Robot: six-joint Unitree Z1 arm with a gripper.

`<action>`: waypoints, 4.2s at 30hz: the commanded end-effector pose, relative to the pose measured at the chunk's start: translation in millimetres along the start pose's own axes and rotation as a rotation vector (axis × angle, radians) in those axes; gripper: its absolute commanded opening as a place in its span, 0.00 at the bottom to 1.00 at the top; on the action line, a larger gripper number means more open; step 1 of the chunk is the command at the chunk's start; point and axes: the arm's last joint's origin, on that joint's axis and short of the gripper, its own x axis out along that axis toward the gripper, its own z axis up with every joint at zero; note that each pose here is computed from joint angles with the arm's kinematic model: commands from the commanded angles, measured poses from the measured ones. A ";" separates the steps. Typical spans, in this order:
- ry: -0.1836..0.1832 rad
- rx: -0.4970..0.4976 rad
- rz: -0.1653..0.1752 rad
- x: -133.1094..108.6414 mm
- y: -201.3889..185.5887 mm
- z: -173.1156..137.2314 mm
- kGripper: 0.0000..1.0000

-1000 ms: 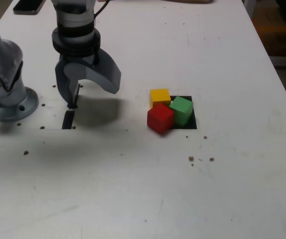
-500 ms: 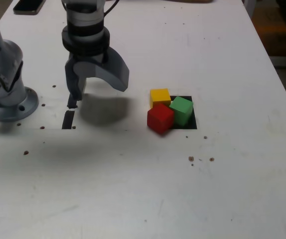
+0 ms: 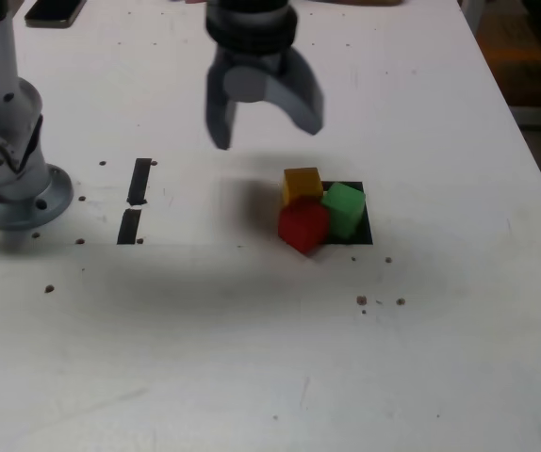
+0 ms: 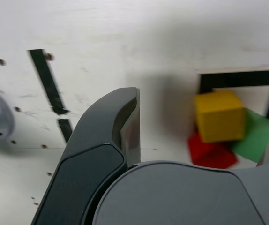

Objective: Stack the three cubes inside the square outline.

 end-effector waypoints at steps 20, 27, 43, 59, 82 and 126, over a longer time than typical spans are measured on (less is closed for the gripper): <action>0.114 -0.005 -0.073 33.2 4.7 33.3 0.99; 0.157 -0.020 -0.093 56.0 9.2 39.3 0.99; 0.168 -0.034 -0.113 76.7 24.9 41.8 0.98; 0.177 0.006 -0.140 74.1 31.7 38.7 0.58; 0.251 -0.006 -0.309 73.4 19.4 -35.5 0.46; -0.028 0.582 -0.016 -7.2 -22.6 66.5 0.93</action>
